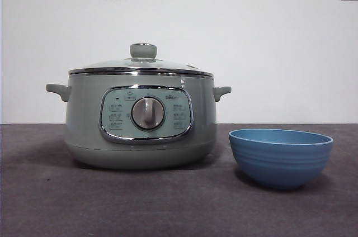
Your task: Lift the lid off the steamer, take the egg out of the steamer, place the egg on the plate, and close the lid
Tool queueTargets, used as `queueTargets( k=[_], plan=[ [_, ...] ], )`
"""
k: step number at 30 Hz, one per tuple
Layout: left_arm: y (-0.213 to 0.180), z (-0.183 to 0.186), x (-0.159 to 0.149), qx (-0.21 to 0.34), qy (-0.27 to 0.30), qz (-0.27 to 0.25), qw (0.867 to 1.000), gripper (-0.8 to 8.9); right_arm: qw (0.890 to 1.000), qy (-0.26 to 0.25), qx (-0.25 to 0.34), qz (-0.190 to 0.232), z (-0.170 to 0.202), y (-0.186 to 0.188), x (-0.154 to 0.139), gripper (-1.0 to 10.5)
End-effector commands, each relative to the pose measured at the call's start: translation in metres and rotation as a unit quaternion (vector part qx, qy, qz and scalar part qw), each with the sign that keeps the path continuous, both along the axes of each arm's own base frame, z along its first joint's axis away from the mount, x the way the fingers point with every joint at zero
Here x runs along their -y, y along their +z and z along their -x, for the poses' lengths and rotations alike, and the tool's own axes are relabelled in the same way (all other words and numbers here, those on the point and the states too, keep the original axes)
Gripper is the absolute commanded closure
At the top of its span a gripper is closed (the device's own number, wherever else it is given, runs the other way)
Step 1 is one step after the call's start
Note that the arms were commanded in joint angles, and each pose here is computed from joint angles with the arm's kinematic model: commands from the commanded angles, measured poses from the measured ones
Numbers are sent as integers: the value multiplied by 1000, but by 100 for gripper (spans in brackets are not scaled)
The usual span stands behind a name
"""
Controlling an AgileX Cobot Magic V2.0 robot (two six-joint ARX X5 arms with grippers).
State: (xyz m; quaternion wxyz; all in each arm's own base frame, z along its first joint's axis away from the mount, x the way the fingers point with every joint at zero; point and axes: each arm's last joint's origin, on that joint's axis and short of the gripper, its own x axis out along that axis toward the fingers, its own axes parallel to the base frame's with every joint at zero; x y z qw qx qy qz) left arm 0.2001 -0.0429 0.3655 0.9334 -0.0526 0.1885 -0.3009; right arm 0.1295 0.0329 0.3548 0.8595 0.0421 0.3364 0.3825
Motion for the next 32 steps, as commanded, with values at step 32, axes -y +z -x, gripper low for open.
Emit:
queueTargets(
  k=[32],
  plan=[
    [-80,-130,119,-25,-57,-122,991,311,1000,1,2,-1,0,0,0,348]
  ],
)
